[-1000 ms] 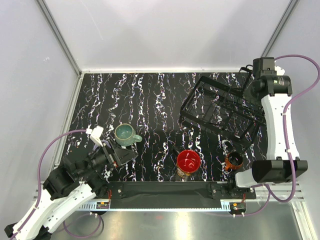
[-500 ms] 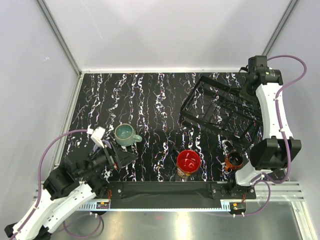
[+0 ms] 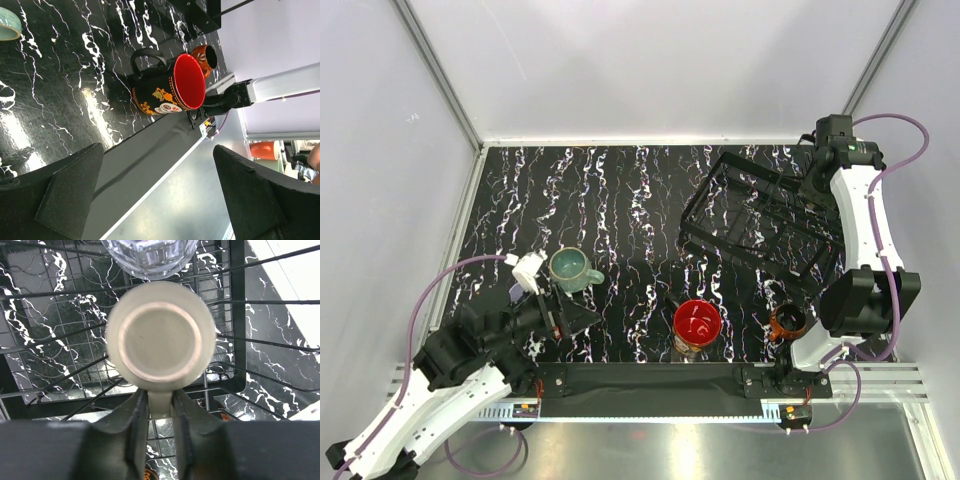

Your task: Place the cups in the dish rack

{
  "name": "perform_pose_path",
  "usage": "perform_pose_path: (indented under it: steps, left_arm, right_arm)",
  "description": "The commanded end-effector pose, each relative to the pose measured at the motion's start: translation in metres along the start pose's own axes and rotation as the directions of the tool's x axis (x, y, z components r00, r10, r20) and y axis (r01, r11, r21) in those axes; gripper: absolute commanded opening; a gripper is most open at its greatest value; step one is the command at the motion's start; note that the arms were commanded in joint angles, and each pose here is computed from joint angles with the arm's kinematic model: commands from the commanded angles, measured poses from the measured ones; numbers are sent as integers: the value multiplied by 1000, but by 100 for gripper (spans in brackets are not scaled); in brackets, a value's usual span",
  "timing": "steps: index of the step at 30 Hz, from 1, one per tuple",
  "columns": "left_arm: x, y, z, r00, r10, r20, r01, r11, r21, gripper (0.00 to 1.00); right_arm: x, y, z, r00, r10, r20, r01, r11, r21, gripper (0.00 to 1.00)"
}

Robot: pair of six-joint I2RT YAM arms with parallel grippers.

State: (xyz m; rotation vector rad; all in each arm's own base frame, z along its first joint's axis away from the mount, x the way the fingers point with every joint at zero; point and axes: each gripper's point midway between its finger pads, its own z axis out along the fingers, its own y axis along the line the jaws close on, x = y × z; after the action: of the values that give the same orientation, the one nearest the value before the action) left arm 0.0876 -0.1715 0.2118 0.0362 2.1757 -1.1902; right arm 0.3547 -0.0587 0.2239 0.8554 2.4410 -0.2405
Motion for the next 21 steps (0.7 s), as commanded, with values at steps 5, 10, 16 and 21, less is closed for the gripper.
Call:
perform_pose_path:
  steps: [5,10,16,21]
  left_arm:
    - [-2,-13,2,999,38,-24,-36,998,50,99]
    - [5,-18,7,997,28,-73,-22,997,76,99]
    - [4,-20,9,996,27,-80,-21,997,79,99]
    - [3,-26,12,995,29,-99,-21,996,90,99]
  right_arm:
    - [-5,2,-4,999,-12,32,13,999,-34,58]
    - [-1,-2,-13,999,-25,38,27,998,-50,74]
    - [-3,-2,-42,998,-27,62,34,993,-111,87]
    - [-6,-6,-83,993,-6,114,28,982,-187,90]
